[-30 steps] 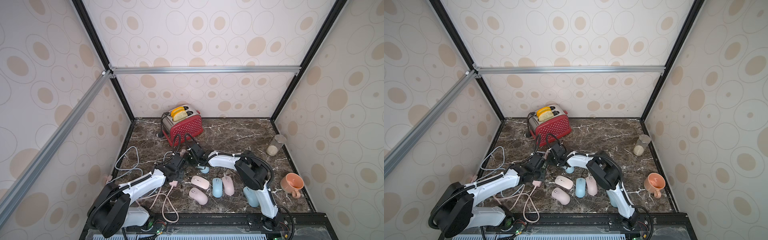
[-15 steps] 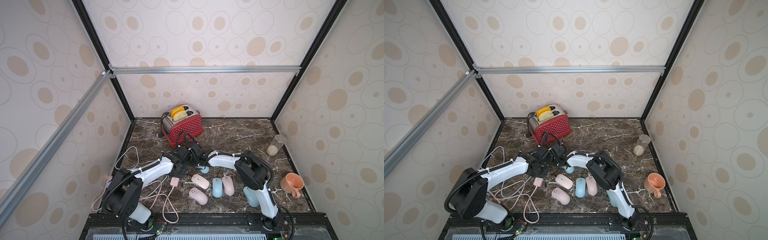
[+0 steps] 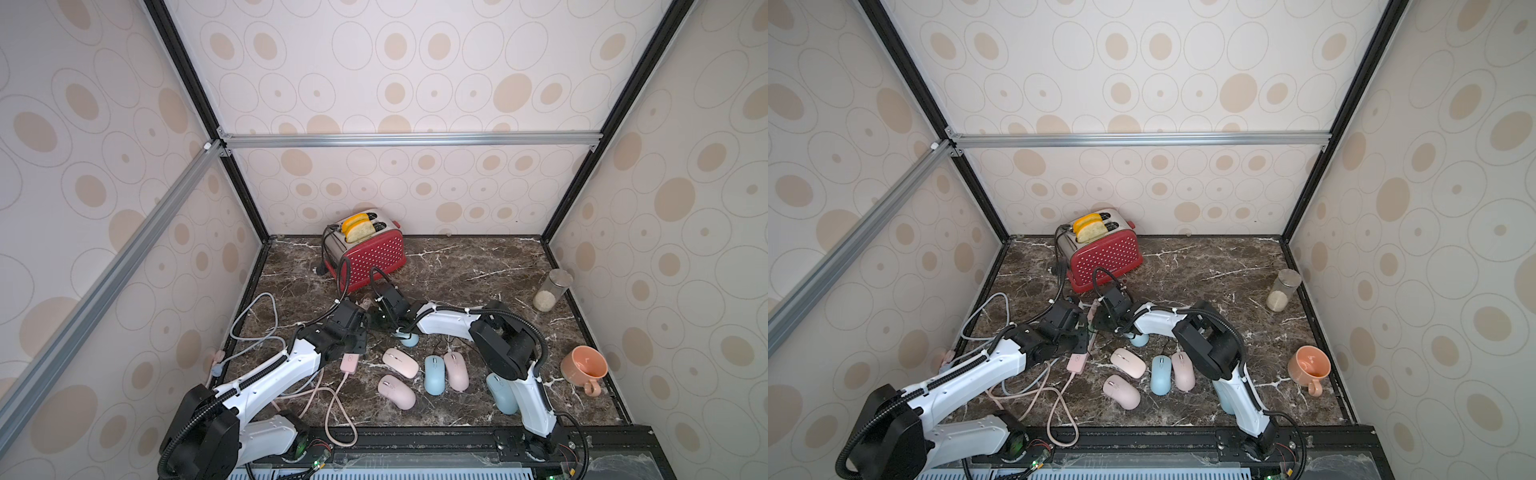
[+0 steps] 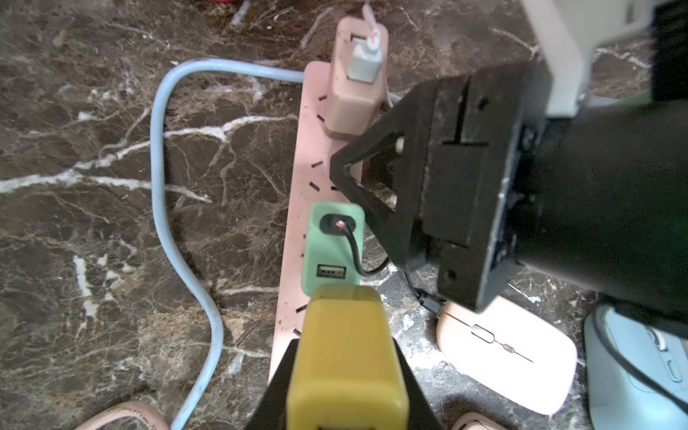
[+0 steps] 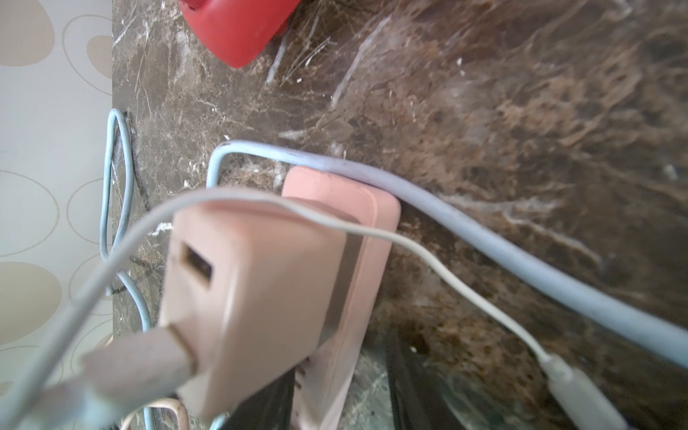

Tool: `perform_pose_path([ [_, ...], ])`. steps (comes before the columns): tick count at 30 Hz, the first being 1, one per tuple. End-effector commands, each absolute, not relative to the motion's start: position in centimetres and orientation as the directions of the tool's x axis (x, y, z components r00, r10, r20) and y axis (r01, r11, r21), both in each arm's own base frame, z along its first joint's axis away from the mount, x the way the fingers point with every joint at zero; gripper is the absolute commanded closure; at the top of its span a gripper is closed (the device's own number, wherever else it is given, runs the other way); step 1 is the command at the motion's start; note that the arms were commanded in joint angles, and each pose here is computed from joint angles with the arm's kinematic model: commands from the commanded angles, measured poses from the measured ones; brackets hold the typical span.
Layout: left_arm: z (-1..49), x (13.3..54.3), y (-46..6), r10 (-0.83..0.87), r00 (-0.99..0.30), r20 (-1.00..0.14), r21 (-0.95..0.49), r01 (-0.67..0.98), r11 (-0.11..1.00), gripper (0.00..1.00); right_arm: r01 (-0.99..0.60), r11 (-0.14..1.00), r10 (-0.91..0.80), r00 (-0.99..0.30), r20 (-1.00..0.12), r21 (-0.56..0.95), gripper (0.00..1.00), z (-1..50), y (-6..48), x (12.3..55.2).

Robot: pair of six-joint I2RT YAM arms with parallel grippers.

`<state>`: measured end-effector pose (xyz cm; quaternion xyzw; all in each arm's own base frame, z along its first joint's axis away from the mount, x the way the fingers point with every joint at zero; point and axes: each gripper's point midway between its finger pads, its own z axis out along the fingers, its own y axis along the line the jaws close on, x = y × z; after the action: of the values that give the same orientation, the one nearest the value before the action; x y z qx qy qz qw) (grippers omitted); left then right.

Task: Unplug the wireless mouse
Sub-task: Remove the plug from the socket, then place the plug at the center of the board.

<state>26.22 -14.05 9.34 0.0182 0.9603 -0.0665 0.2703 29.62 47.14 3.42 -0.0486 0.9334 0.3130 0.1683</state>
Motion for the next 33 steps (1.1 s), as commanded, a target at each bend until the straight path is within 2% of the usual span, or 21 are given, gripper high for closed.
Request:
perform_pose_path([
  [1, 11.4, 27.2, -12.3, -0.055, -0.835, -0.548, -0.055, -0.030, 0.998, 1.00, -0.103, 0.948, -0.059, -0.987, -0.152, 0.300, 0.57, -6.9, 40.3, 25.1],
  [4, 12.4, 27.1, -8.1, -0.094, -0.821, -0.564, 0.072, -0.162, 0.984, 1.00, -0.105, 0.948, -0.060, -0.986, -0.153, 0.301, 0.57, -6.9, 40.4, 25.0],
  [9, 14.8, 28.3, -3.3, -0.200, -0.705, -0.681, 0.096, -0.356, 0.930, 1.00, -0.107, 0.947, -0.060, -0.985, -0.159, 0.302, 0.56, -6.7, 40.2, 25.0],
  [16, 13.8, 30.3, 1.9, -0.199, -0.709, -0.677, 0.341, -0.541, 0.769, 1.00, -0.105, 0.949, -0.056, -0.984, -0.170, 0.297, 0.56, -6.5, 39.8, 25.1],
  [21, 10.7, 31.3, 2.5, -0.293, -0.714, -0.636, 0.299, -0.578, 0.760, 0.99, -0.118, 0.948, -0.060, -0.978, -0.198, 0.297, 0.55, -5.7, 39.7, 25.5],
  [24, 9.8, 31.8, 2.1, -0.327, -0.694, -0.641, 0.235, -0.583, 0.777, 0.65, -0.140, 0.945, -0.073, -0.971, -0.226, 0.297, 0.53, -4.8, 39.7, 25.8],
  [30, 8.2, 31.9, 1.8, -0.416, -0.685, -0.598, 0.117, -0.589, 0.800, 0.29, -0.194, 0.932, -0.106, -0.953, -0.284, 0.305, 0.44, -3.1, 40.2, 26.4],
  [33, 8.7, 32.2, 1.2, -0.427, -0.679, -0.598, 0.075, -0.577, 0.813, 0.21, -0.227, 0.920, -0.120, -0.939, -0.323, 0.318, 0.38, -1.9, 40.7, 27.0],
])
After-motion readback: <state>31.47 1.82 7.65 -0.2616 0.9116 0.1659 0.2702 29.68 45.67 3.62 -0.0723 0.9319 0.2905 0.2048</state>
